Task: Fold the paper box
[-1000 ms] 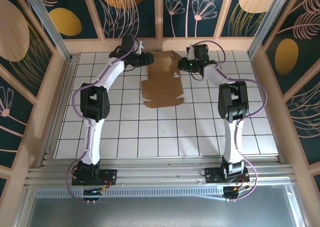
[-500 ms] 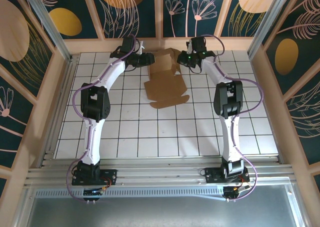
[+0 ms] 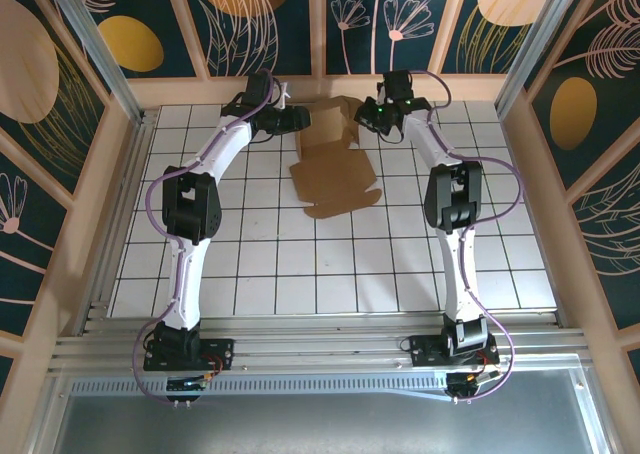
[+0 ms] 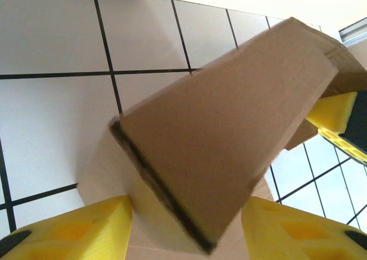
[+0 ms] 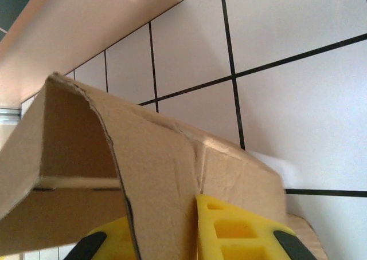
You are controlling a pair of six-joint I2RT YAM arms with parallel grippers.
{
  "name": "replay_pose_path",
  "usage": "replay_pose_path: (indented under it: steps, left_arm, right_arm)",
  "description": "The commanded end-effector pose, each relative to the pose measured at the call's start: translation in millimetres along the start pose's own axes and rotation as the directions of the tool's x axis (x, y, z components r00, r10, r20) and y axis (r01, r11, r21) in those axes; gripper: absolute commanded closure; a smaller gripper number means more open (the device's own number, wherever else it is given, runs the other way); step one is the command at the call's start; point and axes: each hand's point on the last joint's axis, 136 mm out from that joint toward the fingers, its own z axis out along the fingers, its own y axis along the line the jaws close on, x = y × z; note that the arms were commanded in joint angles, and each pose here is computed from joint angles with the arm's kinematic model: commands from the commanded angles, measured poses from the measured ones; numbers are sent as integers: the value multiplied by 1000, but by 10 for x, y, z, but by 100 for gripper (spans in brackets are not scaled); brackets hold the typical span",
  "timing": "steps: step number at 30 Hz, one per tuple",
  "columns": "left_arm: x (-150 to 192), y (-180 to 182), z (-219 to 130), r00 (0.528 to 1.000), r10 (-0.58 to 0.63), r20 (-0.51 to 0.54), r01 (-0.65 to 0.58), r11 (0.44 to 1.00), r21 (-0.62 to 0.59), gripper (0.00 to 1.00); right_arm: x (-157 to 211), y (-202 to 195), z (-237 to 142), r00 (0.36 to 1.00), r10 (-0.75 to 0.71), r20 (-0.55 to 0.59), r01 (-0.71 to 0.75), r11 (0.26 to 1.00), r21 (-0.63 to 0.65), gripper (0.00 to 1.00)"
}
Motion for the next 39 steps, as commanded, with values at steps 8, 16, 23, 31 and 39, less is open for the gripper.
replay_pose_path:
  steps: [8,16,23,31,39]
  left_arm:
    - [-320,-303,-502,971,118,207,-107,992,-64,38]
    - [-152,-189,-410,984,76,162,-65,995,-71,37]
    - [-45,-283,-381,984,75,159,-78,997,12,38]
    - [-277,-324,-1009,944,71,321,-46,995,-84,32]
    - [-326,130,-875,967,-88,239,110,991,-81,31]
  right_arm:
    - [106,159,-15,994,-111,5,110,991,76,87]
    - [297,221,-33,952,-306,23,295,935,198,87]
    - [521,146,-48,933,-357,37,337,907,251,87]
    - [559,261,-80,932,-359,55,337,912,236,83]
    - [652,488,-48,951,-307,42,302,948,99,78]
